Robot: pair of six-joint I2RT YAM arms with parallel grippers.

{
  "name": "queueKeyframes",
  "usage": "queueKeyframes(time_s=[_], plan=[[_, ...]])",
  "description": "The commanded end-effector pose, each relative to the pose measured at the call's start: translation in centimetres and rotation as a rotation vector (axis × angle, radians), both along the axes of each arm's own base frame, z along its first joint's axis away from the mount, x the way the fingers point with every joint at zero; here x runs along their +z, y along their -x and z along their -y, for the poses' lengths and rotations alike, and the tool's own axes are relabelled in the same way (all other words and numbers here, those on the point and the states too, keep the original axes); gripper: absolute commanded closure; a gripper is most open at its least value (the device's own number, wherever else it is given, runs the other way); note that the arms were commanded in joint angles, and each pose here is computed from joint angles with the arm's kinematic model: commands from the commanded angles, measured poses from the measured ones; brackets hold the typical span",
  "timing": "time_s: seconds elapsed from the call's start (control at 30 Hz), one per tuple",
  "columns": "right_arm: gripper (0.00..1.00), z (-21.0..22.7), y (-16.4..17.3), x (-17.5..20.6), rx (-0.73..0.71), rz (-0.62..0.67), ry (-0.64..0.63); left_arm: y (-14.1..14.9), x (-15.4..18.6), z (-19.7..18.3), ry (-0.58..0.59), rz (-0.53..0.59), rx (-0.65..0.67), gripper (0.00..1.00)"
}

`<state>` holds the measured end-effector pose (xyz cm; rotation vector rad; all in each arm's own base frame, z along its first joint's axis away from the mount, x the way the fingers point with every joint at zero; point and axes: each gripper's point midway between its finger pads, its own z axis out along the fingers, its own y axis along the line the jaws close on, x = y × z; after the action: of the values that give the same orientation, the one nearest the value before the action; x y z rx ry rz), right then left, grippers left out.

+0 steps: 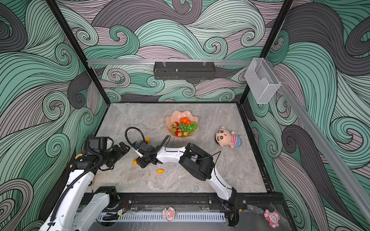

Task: Arrange fruit in a fruit bowl
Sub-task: Pick up the fruit from the middle-left of the table.

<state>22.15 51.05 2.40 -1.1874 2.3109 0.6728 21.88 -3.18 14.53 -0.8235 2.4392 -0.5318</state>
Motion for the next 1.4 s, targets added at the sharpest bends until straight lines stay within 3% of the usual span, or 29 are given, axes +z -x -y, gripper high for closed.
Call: queueKeyframes(time_s=[0.0, 0.57, 0.9, 1.37], plan=[[0.47, -0.1, 0.1, -0.4, 0.008, -0.019, 0.012, 0.1, 0.8, -0.3, -0.007, 0.009, 0.013, 0.02], [0.61, 0.7, 0.4, 0.3, -0.015, -0.033, -0.004, -0.5, 1.1, 0.7, 0.031, 0.058, -0.034, 0.02], [0.63, 2.9, 1.2, 2.2, -0.051, -0.032, -0.039, -0.7, 0.9, 1.7, 0.075, 0.056, -0.081, 0.02], [0.64, 10.4, 3.1, 5.7, -0.126, 0.017, -0.054, -1.3, -0.5, 5.4, 0.109, 0.018, -0.212, 0.03]])
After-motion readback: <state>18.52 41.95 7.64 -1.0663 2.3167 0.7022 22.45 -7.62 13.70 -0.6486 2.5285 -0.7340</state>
